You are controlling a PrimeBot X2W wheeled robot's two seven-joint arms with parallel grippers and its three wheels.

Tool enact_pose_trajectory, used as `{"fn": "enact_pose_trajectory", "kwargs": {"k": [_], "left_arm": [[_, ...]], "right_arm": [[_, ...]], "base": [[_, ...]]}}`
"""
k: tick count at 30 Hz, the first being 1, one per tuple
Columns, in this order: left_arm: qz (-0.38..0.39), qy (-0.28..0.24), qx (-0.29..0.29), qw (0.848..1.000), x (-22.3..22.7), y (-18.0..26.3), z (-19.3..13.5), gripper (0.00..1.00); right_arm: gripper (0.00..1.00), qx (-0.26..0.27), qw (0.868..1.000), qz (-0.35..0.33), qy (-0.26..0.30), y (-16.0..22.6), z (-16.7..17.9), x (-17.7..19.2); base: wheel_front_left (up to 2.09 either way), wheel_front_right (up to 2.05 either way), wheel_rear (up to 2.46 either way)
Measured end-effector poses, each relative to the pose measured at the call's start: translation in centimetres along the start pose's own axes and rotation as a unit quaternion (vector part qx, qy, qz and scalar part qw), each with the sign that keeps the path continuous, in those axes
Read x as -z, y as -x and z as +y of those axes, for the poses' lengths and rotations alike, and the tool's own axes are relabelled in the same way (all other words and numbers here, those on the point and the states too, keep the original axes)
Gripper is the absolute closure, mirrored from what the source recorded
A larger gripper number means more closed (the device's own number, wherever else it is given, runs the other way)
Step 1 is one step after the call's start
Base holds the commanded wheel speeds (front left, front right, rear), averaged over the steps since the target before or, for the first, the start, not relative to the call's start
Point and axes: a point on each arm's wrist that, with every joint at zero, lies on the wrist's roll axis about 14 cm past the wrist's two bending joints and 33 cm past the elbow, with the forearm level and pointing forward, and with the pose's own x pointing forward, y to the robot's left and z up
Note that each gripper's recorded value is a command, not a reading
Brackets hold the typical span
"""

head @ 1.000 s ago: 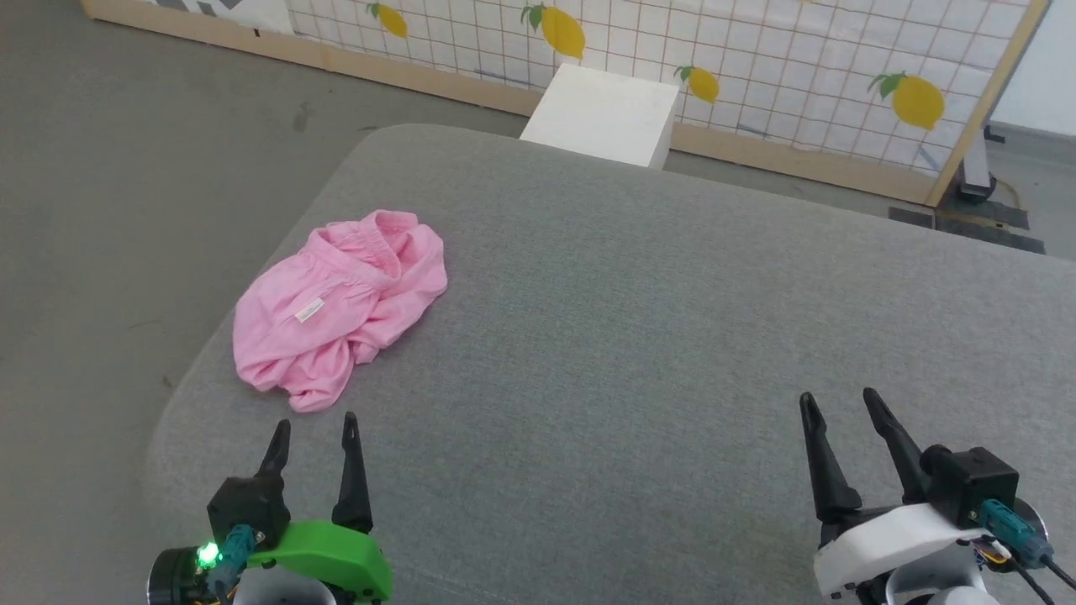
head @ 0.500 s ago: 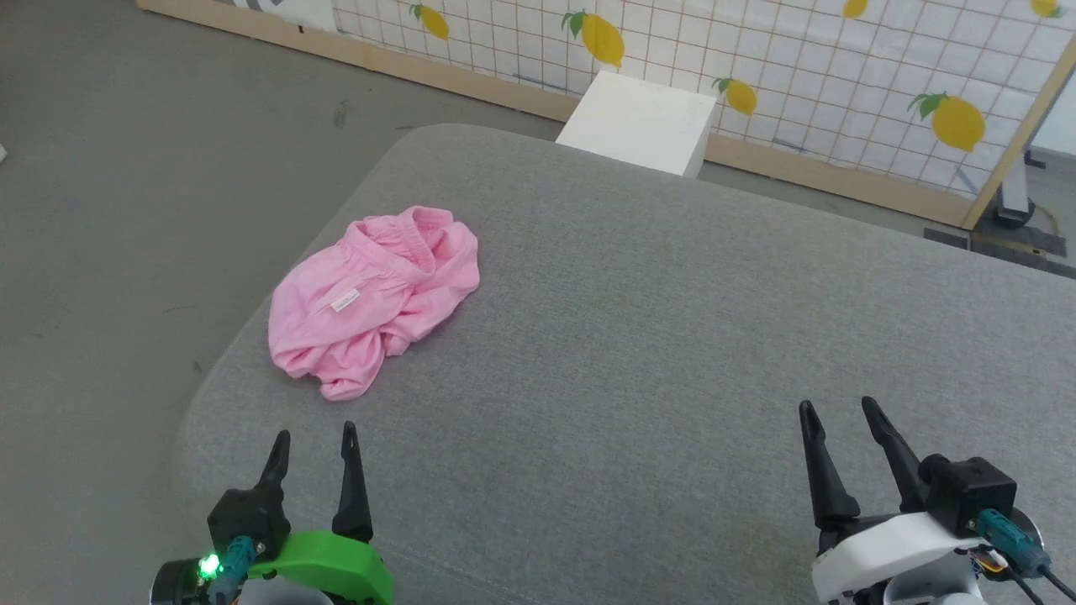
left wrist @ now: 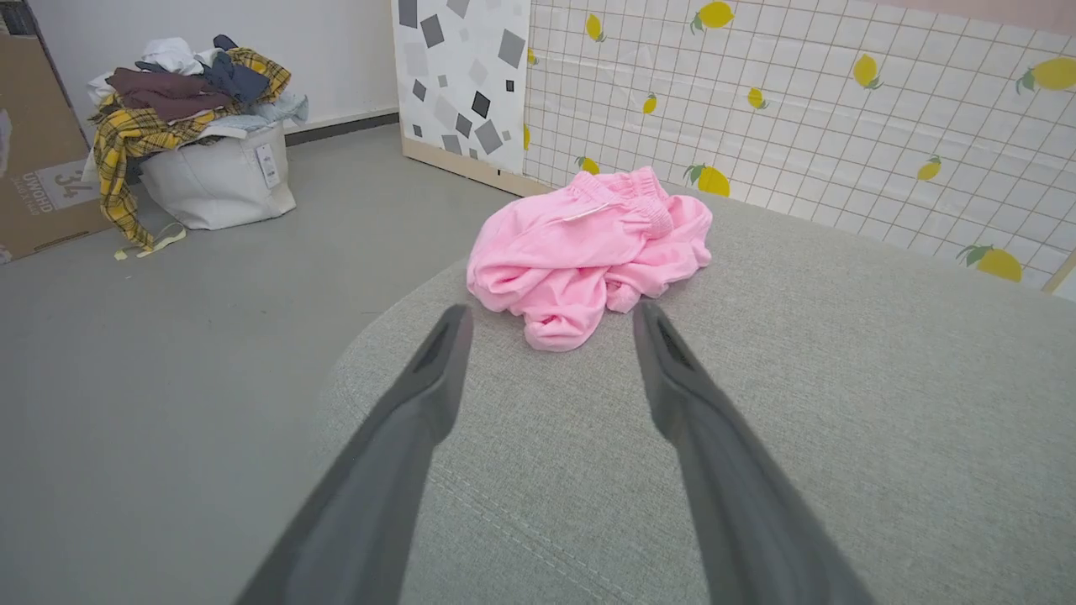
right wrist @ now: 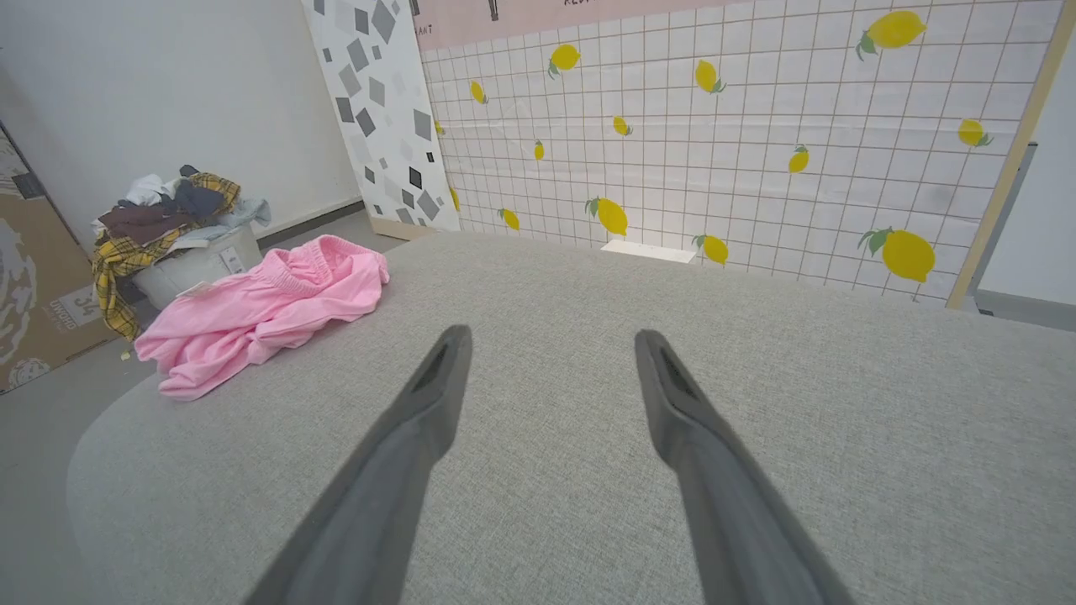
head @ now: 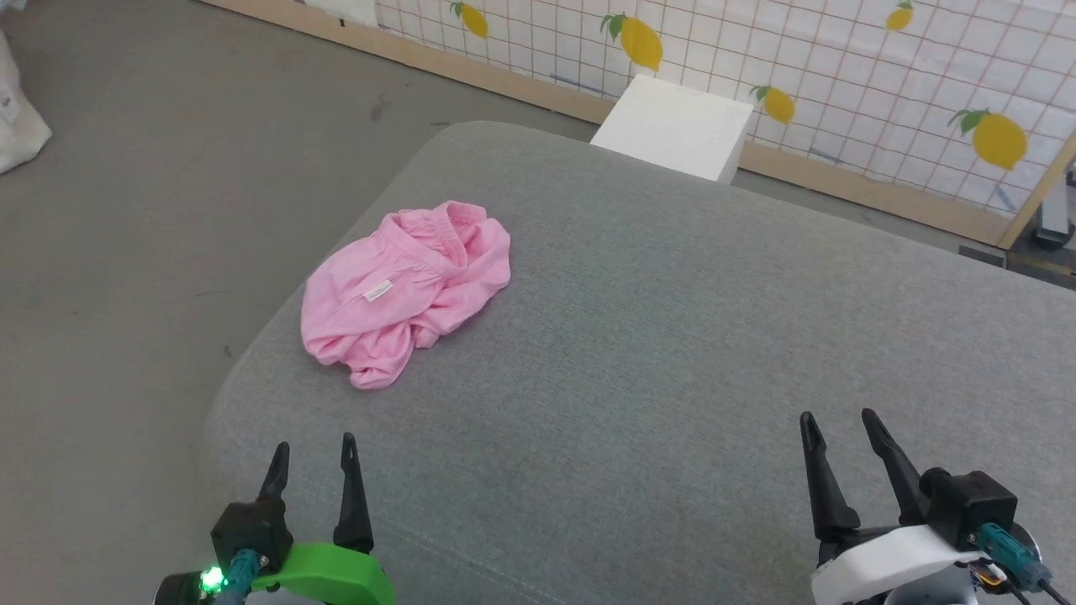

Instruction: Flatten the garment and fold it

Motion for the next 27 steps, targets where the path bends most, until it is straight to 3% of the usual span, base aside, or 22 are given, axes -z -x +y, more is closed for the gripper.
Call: {"fn": "enact_pose_trajectory", "kwargs": {"k": [27], "left_arm": [[-0.002, 0.011, -0.042, 0.999, 0.4, 1.0, 2.1, 0.00]], "right_arm": [[0.00, -0.023, 1.000, 0.007, -0.019, -1.3, 1.4, 1.4]], "base": [[0.00, 0.00, 0.00]]}}
